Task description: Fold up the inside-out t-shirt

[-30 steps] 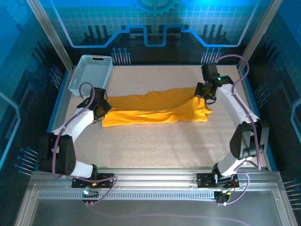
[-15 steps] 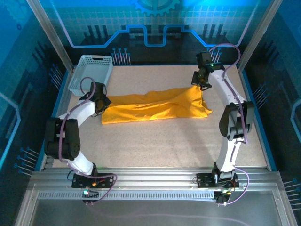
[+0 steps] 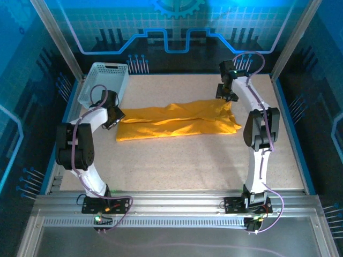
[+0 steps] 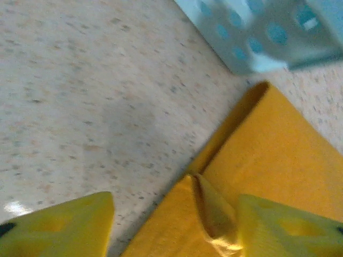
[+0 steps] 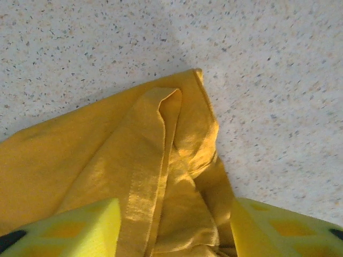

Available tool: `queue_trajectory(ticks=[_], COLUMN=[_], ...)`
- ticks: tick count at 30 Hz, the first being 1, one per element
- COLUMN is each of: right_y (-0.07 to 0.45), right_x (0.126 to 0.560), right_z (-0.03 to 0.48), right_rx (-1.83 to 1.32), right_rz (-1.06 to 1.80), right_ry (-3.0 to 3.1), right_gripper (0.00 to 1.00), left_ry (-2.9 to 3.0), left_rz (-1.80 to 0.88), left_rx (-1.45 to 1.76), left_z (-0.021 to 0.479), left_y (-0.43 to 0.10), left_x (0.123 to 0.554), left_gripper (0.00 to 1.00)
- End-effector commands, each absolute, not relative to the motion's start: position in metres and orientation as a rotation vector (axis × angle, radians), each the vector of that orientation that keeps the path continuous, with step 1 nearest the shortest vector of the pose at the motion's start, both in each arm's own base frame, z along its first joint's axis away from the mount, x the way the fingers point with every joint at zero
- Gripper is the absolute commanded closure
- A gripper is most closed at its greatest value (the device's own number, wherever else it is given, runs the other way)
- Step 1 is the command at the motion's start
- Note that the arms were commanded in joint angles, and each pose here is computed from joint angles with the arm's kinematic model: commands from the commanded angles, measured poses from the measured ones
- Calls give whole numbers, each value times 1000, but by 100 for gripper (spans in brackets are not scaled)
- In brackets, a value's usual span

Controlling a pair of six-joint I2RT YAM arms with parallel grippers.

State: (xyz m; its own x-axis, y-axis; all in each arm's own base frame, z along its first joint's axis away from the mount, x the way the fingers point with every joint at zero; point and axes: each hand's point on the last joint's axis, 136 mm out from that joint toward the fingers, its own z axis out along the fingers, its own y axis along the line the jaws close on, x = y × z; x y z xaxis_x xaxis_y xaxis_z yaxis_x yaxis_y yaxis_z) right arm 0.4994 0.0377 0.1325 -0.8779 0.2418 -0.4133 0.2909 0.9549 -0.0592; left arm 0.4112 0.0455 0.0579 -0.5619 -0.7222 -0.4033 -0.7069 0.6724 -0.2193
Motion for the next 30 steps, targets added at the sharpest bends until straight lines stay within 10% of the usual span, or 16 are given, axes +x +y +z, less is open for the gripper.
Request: queue_trajectory(ticks=[1, 15, 30], right_y=[26, 124, 22], right_x=[487, 460, 449], right_z=[166, 99, 38], right_rx=[362, 225, 738], right_rz=[-236, 390, 193], right_ry=[2656, 2760, 2782], right_gripper=[40, 39, 28], left_ry=[2373, 2553, 2563], left_rz=[36, -328, -285], left_rx=[-1091, -838, -1149], left_z=[98, 58, -2], left_y=[62, -56, -9], left_x=[400, 405, 370], left_gripper=[28, 24, 19])
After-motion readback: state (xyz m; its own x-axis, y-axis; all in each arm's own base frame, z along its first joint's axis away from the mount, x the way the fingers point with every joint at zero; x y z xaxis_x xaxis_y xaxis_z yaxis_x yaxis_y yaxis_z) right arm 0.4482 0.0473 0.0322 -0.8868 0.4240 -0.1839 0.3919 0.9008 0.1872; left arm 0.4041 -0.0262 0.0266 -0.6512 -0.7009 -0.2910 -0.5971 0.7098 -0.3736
